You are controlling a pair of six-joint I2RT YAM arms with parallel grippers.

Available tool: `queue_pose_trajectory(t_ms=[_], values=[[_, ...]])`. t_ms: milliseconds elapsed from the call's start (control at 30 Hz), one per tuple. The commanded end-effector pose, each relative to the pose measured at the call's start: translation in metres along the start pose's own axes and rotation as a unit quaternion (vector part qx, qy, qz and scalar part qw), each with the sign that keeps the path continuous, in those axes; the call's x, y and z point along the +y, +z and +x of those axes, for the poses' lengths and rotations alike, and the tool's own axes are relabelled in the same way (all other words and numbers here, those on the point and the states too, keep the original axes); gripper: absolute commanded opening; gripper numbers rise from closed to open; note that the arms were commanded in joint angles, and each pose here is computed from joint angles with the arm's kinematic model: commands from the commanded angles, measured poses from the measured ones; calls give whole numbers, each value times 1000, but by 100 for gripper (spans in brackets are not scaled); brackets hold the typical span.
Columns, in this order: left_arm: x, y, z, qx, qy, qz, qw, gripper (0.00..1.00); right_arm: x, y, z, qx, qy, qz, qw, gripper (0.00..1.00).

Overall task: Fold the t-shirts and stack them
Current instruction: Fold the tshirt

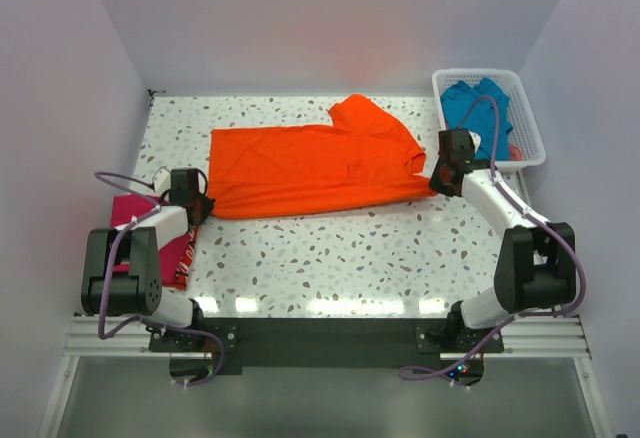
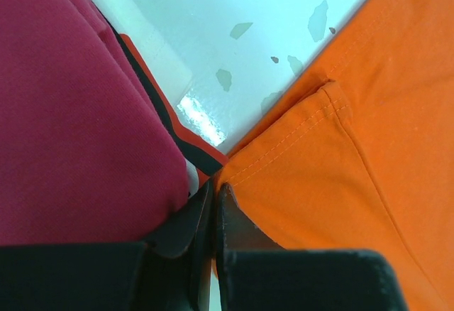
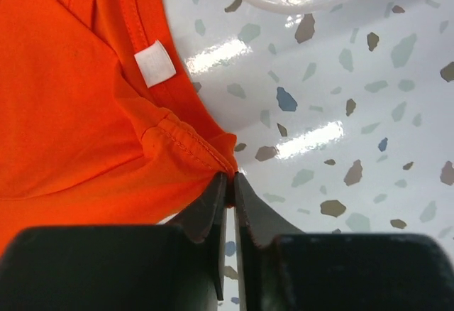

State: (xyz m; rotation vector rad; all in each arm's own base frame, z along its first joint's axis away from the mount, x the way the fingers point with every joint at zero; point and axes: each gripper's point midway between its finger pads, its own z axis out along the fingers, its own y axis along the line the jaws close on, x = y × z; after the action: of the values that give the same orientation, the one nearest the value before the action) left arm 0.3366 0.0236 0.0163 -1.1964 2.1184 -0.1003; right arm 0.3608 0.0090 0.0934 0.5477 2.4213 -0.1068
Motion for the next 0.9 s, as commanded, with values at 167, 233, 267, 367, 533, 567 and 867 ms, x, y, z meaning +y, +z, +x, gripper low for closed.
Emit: queue_pose_trajectory(t_ms=[167, 233, 267, 367, 533, 567, 867], values=[[6, -2, -1, -3, 5, 2, 1000, 0, -8, -5, 3, 5, -19, 7, 1000, 40], [6, -2, 0, -2, 5, 3, 1000, 0, -2, -6, 14, 9, 1, -18, 1000, 48], [6, -2, 1, 0, 6, 2, 1000, 0, 6, -7, 15, 8, 14, -42, 999, 48], [8, -1, 6, 8, 5, 2, 1000, 0, 7, -5, 43, 15, 72, -66, 995, 47], [9, -1, 7, 10, 7, 1, 1000, 0, 3, -4, 62, -6, 143, -82, 986, 45], [3, -1, 2, 0, 4, 14, 1000, 0, 3, -5, 59, -17, 152, -86, 984, 44], [3, -1, 4, 3, 6, 17, 1000, 0, 3, 11, 65, -37, 225, -91, 969, 43]])
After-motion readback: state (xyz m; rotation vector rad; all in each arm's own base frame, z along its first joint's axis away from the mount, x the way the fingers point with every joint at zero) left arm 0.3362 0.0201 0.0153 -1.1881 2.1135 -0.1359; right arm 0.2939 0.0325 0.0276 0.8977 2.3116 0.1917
